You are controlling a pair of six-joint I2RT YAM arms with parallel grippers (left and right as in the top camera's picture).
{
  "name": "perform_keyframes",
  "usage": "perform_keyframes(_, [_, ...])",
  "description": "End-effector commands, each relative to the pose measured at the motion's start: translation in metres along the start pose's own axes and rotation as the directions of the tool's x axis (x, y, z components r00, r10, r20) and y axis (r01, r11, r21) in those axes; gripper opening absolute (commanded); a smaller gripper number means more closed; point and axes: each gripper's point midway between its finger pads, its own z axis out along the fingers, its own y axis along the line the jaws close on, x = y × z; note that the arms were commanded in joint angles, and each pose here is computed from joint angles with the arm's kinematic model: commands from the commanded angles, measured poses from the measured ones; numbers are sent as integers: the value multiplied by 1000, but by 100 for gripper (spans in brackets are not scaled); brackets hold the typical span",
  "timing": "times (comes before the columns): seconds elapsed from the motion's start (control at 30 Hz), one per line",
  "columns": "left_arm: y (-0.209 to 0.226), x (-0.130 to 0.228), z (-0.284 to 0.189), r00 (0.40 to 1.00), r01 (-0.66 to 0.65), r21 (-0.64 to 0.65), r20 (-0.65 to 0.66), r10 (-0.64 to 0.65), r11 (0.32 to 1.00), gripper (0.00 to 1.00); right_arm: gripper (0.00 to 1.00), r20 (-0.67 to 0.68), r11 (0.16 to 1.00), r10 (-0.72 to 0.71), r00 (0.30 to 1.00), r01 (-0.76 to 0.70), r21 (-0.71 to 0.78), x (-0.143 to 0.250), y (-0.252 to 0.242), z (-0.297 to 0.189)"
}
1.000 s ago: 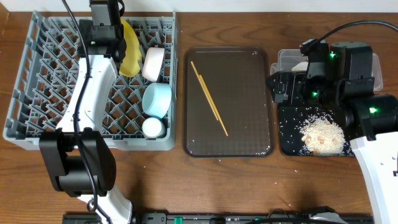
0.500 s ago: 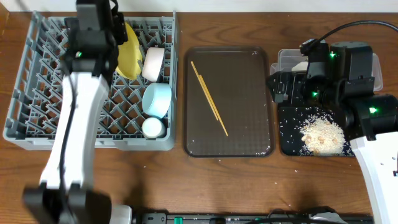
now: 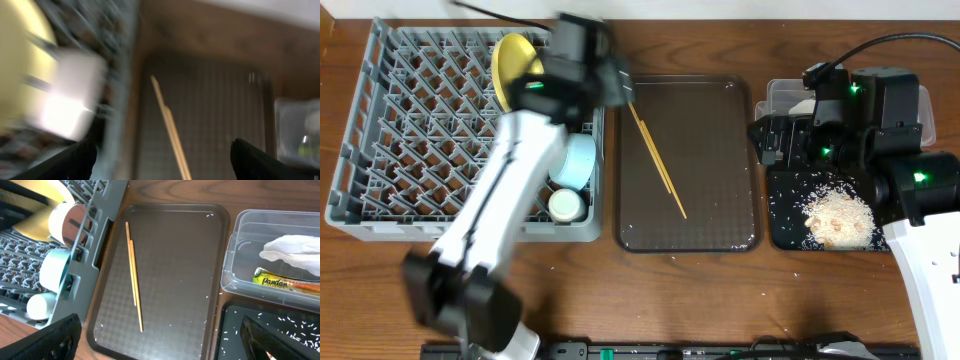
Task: Sort waste into correct bins and load items into the dishwasher
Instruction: 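Release the plate in the rack and move the left gripper to the chopsticks, then grasp one wooden chopstick on the dark tray with the left gripper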
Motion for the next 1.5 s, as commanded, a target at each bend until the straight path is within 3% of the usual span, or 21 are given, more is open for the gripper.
perform_keyframes(0.0, [-17, 39, 36, 990, 77, -13, -118, -78, 997, 87, 99, 6, 1000, 9, 1000, -9, 3, -2, 0, -1])
perform_keyframes(0.23, [-42, 91, 91, 973, 29, -35, -229, -36, 999, 87, 99, 6, 1000, 9, 1000, -9, 3, -2, 0, -1])
perform_keyframes(0.67, [-52, 125, 147, 966, 30, -60, -253, -45, 998, 86, 99, 6, 1000, 9, 1000, -9, 3, -2, 0, -1])
perform_keyframes(1.47, [-57, 125, 160, 975, 39, -48, -215, -48, 998, 86, 99, 6, 1000, 9, 1000, -9, 3, -2, 0, -1])
